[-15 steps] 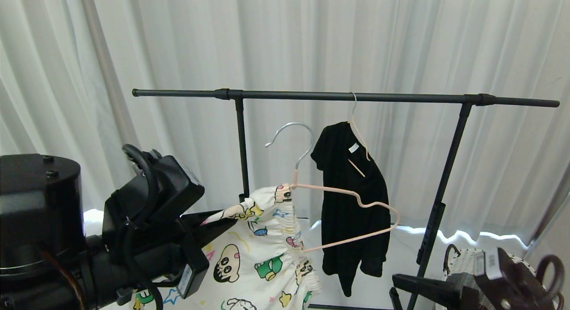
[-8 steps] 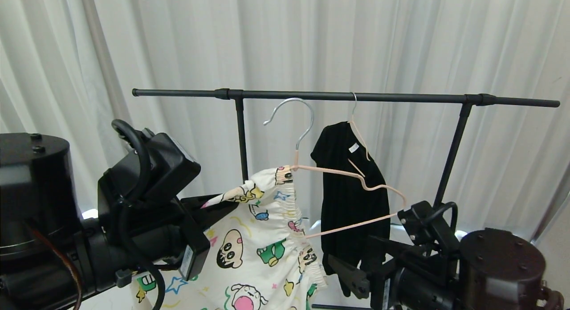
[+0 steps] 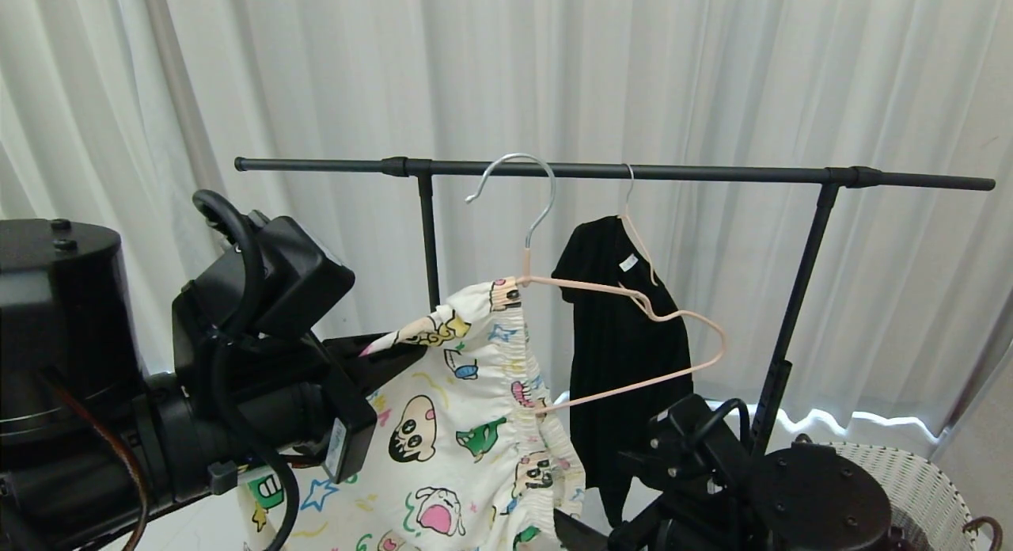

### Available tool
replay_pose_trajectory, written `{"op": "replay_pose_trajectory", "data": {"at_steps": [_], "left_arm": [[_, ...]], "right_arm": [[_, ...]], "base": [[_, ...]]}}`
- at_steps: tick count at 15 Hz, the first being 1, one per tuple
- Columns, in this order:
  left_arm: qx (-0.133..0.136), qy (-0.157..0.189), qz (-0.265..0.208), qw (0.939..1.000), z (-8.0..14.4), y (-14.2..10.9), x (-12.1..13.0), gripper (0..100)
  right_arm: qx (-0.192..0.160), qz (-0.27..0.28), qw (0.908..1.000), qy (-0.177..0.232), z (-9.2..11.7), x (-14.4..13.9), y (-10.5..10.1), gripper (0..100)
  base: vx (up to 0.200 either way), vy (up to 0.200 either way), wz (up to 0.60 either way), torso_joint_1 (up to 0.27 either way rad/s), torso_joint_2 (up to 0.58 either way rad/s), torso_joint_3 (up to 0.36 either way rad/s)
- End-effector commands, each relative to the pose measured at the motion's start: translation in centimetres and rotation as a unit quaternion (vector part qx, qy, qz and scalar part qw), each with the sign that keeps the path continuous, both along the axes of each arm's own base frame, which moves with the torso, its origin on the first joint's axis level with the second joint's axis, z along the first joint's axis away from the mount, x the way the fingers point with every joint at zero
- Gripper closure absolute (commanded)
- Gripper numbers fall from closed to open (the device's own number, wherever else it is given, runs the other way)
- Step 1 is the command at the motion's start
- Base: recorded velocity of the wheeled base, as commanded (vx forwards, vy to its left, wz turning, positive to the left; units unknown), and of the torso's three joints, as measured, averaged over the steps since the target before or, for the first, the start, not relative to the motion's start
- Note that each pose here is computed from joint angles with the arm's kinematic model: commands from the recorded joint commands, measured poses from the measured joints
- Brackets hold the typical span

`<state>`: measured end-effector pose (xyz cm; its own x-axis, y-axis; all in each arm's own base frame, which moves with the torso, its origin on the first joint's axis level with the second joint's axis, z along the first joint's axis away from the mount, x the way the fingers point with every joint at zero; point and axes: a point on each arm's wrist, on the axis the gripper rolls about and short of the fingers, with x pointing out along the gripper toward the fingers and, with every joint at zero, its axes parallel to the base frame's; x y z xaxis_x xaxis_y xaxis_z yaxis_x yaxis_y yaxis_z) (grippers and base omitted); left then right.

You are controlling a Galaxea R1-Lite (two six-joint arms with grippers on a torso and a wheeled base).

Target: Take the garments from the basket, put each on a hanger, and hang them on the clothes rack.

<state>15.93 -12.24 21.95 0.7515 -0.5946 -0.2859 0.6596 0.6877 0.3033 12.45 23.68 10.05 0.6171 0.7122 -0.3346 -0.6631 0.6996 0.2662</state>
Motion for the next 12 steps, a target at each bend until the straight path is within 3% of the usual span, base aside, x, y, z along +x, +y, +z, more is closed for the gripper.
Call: {"op": "replay_pose_trajectory", "data": {"at_steps": [1,3,5,8,9,12], "left_arm": [[0.001,0.001,0.000,1.0000,-0.1,-0.1,0.1,100],[-0.003,-0.004,0.000,1.0000,0.1,-0.1,0.1,100],[-0.007,-0.009,0.005,0.9999,0.2,0.1,0.2,100],[-0.004,-0.010,0.021,0.9997,0.1,0.7,0.6,100],[-0.004,-0.011,0.021,0.9997,0.2,0.7,0.6,100],[0.000,-0.009,0.025,0.9997,-0.1,0.8,0.6,100]], "right_arm": [[-0.004,0.021,0.9998,-0.005,-0.1,-0.8,0.8,0],[-0.021,0.014,0.9997,-0.005,-0.8,-0.6,0.9,0],[-0.047,-0.030,0.9984,-0.011,-1.8,-0.2,0.8,0],[-0.054,-0.069,0.9960,-0.014,-2.0,1.1,0.2,0],[-0.054,-0.081,0.9952,-0.014,-2.0,1.6,-0.1,100],[-0.062,-0.105,0.9923,-0.023,-1.9,3.0,-1.0,100]], "base": [[0.000,0.000,0.00,0.000,0.00,0.000],[0.000,0.000,0.00,0.000,0.00,0.000],[0.000,0.000,0.00,0.000,0.00,0.000],[0.000,0.000,0.00,0.000,0.00,0.000],[0.000,0.000,0.00,0.000,0.00,0.000],[0.000,0.000,0.00,0.000,0.00,0.000]]}}
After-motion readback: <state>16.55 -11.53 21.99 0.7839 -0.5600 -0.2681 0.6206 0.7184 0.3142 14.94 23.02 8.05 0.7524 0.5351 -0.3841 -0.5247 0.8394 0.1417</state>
